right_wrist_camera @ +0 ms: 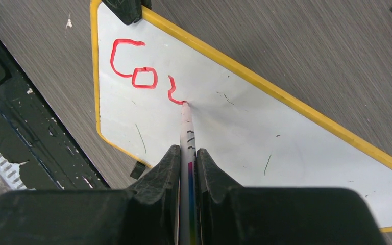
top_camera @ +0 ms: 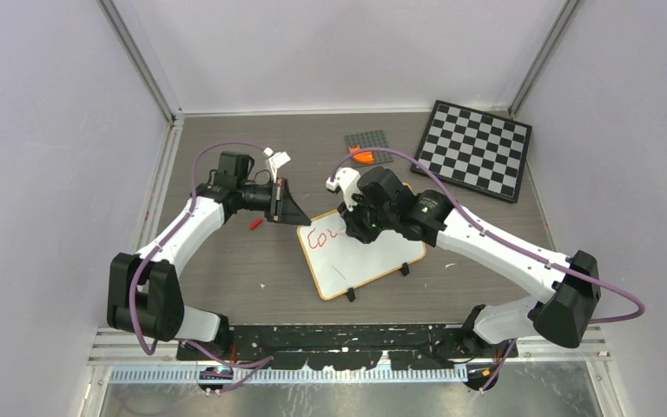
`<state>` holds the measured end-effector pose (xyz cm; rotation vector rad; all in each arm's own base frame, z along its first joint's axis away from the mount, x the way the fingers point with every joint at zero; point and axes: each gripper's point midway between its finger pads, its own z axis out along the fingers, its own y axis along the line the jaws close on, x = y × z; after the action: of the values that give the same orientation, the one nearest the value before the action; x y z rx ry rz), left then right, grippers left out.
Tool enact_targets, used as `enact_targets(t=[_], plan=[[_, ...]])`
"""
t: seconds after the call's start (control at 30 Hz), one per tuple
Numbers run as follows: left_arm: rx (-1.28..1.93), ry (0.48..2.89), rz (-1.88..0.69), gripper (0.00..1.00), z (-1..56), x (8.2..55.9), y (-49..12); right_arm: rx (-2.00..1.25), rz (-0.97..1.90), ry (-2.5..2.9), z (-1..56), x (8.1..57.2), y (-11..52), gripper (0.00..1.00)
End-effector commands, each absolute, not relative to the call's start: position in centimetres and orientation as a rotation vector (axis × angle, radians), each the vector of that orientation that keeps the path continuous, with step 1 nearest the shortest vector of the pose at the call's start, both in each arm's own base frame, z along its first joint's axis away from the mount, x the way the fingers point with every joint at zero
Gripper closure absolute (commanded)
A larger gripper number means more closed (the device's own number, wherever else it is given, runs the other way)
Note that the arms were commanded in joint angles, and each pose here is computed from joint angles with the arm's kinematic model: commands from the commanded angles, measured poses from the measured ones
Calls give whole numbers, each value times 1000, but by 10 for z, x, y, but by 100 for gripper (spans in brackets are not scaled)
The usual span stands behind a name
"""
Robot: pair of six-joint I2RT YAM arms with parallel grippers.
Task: Write a sentence on the whiteboard
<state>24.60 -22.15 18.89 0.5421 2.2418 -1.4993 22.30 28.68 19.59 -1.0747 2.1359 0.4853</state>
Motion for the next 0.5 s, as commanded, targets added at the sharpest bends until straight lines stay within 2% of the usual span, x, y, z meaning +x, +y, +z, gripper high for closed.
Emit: enact_targets(t=[0.0,0.47], plan=[[510,2268,-1457,100,182,253,-219,-989,459,2040,232,243,288,100],[513,2267,-1456,100,182,253,-219,-1029,485,2100,207,231,286,100]])
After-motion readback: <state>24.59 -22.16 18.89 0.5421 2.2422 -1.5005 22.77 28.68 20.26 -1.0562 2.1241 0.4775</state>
